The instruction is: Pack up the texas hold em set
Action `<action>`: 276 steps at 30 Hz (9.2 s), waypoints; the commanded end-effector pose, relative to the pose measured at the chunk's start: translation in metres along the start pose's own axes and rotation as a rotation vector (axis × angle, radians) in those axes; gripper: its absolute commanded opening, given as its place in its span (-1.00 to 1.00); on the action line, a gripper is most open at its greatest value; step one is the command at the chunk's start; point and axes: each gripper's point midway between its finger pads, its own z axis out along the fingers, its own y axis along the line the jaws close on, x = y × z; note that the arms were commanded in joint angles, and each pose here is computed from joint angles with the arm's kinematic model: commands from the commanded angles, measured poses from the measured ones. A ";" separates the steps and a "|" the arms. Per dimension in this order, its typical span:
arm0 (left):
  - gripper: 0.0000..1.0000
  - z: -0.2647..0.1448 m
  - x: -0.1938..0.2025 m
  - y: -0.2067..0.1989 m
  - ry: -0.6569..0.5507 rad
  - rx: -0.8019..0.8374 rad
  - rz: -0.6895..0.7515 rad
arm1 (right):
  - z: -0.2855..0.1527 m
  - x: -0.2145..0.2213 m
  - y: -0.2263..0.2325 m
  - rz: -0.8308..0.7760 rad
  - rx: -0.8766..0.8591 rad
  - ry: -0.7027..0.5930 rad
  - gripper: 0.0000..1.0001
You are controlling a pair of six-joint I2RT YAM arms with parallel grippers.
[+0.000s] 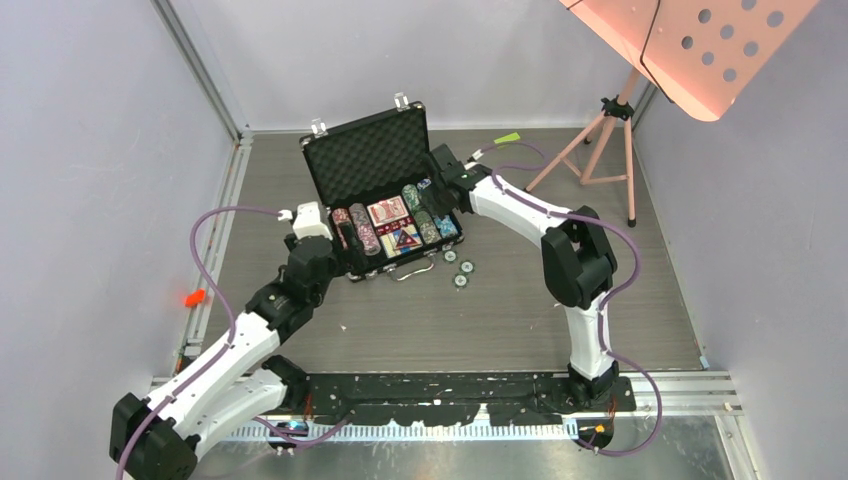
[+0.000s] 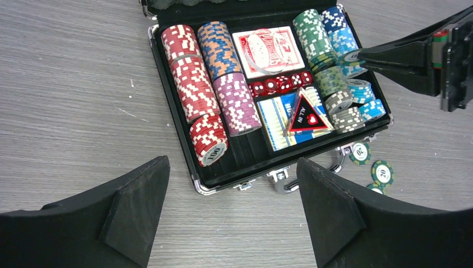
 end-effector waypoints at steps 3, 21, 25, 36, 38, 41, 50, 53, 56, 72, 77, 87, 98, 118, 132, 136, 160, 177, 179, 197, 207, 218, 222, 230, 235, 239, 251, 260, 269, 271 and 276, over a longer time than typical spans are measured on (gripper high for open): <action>0.74 -0.004 -0.013 -0.004 -0.063 0.033 -0.036 | 0.010 -0.011 0.020 0.040 -0.052 -0.057 -0.99; 0.74 -0.005 -0.013 -0.006 -0.060 0.046 -0.034 | 0.031 -0.012 0.017 0.035 -0.051 -0.074 -0.58; 0.72 -0.007 -0.013 -0.009 -0.060 0.065 -0.034 | 0.028 -0.014 0.025 0.033 -0.077 -0.081 -0.31; 0.72 -0.003 -0.006 -0.018 -0.014 0.107 -0.007 | -0.022 -0.026 0.030 -0.311 -0.169 -0.098 -0.21; 0.74 -0.002 -0.003 -0.025 0.006 0.139 0.006 | -0.037 -0.025 0.014 -0.452 -0.164 -0.079 -0.17; 0.76 0.001 0.003 -0.034 0.047 0.172 0.017 | -0.045 -0.015 -0.037 -0.612 -0.121 -0.018 0.14; 0.82 0.007 0.025 -0.061 0.168 0.285 0.027 | -0.080 -0.005 -0.135 -0.913 -0.086 0.074 0.36; 0.82 0.009 0.030 -0.067 0.197 0.306 0.022 | -0.073 0.006 -0.139 -0.956 -0.104 0.131 0.39; 0.82 0.009 0.032 -0.067 0.207 0.307 0.020 | -0.059 0.009 -0.138 -0.981 -0.125 0.129 0.44; 0.83 0.010 0.035 -0.063 0.206 0.296 0.031 | -0.004 0.000 -0.106 -1.175 -0.106 0.016 0.32; 0.82 0.012 0.035 -0.062 0.207 0.285 0.040 | 0.008 0.005 -0.109 -1.207 -0.069 0.034 0.30; 0.82 0.014 0.033 -0.062 0.206 0.276 0.046 | 0.022 0.017 -0.137 -1.193 -0.020 0.106 0.04; 0.81 0.014 0.034 -0.064 0.214 0.283 0.037 | -0.011 0.021 -0.171 -1.140 0.041 0.167 -0.15; 0.80 0.011 0.039 -0.066 0.233 0.299 0.019 | -0.060 0.005 -0.142 -1.116 0.004 0.119 0.13; 0.81 0.011 0.038 -0.066 0.235 0.296 0.017 | -0.036 0.026 -0.148 -1.194 0.039 0.191 0.22; 0.81 0.011 0.037 -0.064 0.230 0.285 0.018 | -0.029 0.026 -0.153 -1.212 0.076 0.203 0.22; 0.82 0.011 0.037 -0.059 0.222 0.267 0.027 | -0.017 0.030 -0.181 -1.193 0.132 0.297 0.14; 0.82 0.010 0.034 -0.060 0.215 0.273 0.027 | -0.030 0.015 -0.162 -1.157 0.115 0.242 -0.22; 0.82 0.009 0.033 -0.061 0.214 0.274 0.026 | -0.035 0.013 -0.156 -1.146 0.099 0.231 -0.22; 0.82 0.012 0.032 -0.064 0.216 0.280 0.028 | -0.057 -0.016 -0.168 -1.075 0.106 0.194 -0.11; 0.82 0.011 0.033 -0.061 0.218 0.267 0.023 | -0.055 0.024 -0.138 -1.137 0.028 0.216 0.90; 0.83 0.008 0.033 -0.057 0.211 0.258 0.028 | -0.029 0.053 -0.136 -1.203 0.063 0.250 0.69; 0.83 0.008 0.033 -0.055 0.209 0.254 0.030 | -0.021 0.058 -0.139 -1.214 0.080 0.265 0.62; 0.84 0.007 0.033 -0.054 0.205 0.250 0.032 | -0.012 0.065 -0.145 -1.233 0.111 0.285 0.39; 0.84 0.008 0.033 -0.054 0.204 0.248 0.032 | -0.011 0.068 -0.152 -1.232 0.120 0.301 0.00; 0.84 0.007 0.033 -0.054 0.206 0.249 0.034 | -0.015 0.065 -0.156 -1.230 0.130 0.296 -0.32; 0.84 0.007 0.032 -0.056 0.206 0.257 0.025 | -0.044 0.042 -0.139 -1.221 0.121 0.208 -0.33; 0.84 0.006 0.032 -0.057 0.205 0.263 0.021 | -0.060 0.009 -0.149 -1.169 0.148 0.170 -0.33; 0.84 0.006 0.031 -0.059 0.207 0.272 0.017 | -0.051 -0.019 -0.186 -1.059 0.202 0.190 -0.36; 0.84 0.006 0.031 -0.060 0.208 0.273 0.016 | -0.047 -0.018 -0.188 -1.055 0.201 0.195 -0.36; 0.84 0.006 0.031 -0.060 0.207 0.273 0.017 | -0.039 -0.018 -0.194 -1.049 0.213 0.201 -0.37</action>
